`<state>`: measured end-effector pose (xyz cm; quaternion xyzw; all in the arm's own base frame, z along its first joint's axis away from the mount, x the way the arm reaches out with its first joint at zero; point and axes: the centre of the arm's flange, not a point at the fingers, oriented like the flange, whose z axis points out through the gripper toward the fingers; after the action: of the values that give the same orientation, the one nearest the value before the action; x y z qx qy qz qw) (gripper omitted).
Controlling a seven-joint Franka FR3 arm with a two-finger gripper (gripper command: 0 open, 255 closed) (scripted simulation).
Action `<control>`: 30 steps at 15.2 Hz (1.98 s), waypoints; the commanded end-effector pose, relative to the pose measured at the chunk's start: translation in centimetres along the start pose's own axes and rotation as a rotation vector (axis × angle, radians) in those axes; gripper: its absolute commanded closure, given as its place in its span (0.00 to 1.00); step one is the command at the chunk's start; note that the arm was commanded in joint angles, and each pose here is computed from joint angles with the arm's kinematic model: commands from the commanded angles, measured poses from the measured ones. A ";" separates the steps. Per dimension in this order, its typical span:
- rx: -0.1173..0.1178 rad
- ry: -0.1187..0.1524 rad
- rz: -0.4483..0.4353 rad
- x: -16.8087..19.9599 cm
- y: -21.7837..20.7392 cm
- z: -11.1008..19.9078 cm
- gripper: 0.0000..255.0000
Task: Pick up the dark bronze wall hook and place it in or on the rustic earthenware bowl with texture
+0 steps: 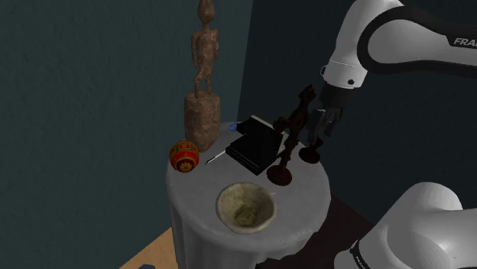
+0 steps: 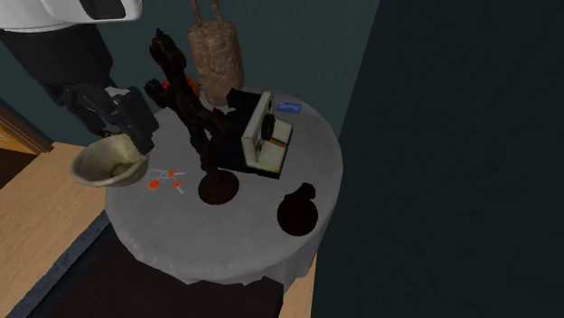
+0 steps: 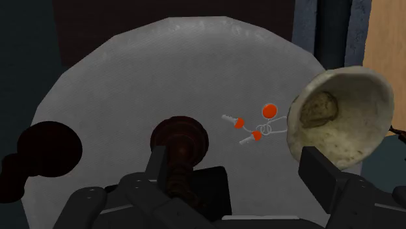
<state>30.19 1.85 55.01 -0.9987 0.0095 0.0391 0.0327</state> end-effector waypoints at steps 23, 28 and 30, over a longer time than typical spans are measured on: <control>-0.045 0.057 0.196 10.9 23.4 10.9 0.00; -0.051 0.064 0.222 12.1 26.8 13.3 0.00; -0.051 0.064 0.222 12.2 26.9 14.4 0.00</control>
<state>40.58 -24.12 38.51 -0.9927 0.1200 0.0110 0.0027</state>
